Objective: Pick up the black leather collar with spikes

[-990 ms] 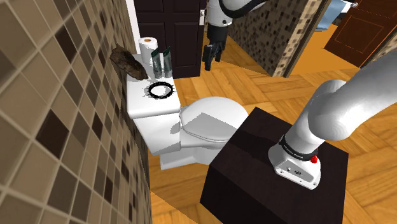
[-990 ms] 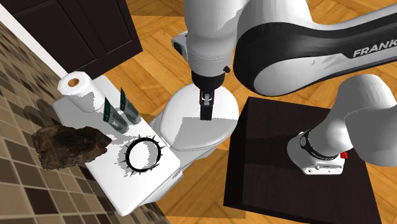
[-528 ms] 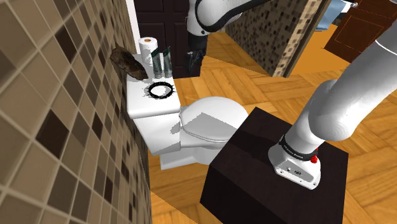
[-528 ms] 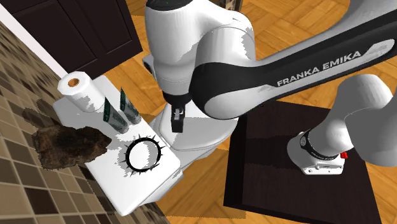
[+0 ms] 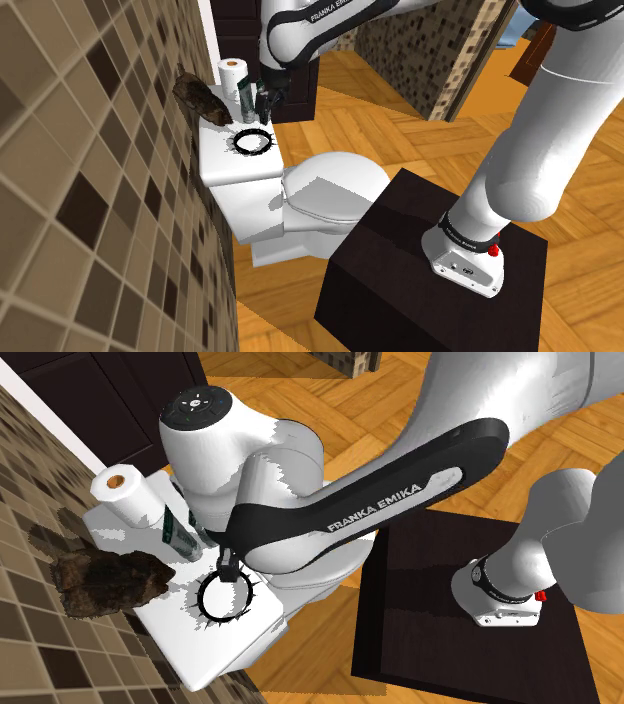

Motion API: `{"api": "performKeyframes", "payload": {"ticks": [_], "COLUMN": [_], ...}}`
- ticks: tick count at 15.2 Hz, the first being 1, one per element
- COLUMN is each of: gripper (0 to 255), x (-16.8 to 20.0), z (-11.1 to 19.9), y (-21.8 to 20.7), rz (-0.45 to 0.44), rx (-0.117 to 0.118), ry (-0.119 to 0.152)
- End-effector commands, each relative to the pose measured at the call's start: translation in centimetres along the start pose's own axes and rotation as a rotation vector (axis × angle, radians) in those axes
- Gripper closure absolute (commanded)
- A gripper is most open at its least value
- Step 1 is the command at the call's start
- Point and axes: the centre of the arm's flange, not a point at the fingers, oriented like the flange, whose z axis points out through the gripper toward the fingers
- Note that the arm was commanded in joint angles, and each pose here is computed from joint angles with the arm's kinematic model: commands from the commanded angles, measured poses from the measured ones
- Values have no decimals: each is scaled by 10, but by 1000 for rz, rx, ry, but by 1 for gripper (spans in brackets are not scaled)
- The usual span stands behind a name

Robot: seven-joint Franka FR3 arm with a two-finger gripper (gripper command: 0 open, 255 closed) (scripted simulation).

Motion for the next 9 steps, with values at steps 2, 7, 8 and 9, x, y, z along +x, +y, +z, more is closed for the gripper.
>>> {"api": "performKeyframes", "payload": {"ticks": [2,7,8,9], "gripper": [0,0,0,0], "x": [22,19,18,17], "z": [14,40,45,54], "y": [-8,-7,-7,-7], "rz": [-14,-14,-14,-14], "rx": [4,4,4,4], "ry": [20,20,20,20]}}
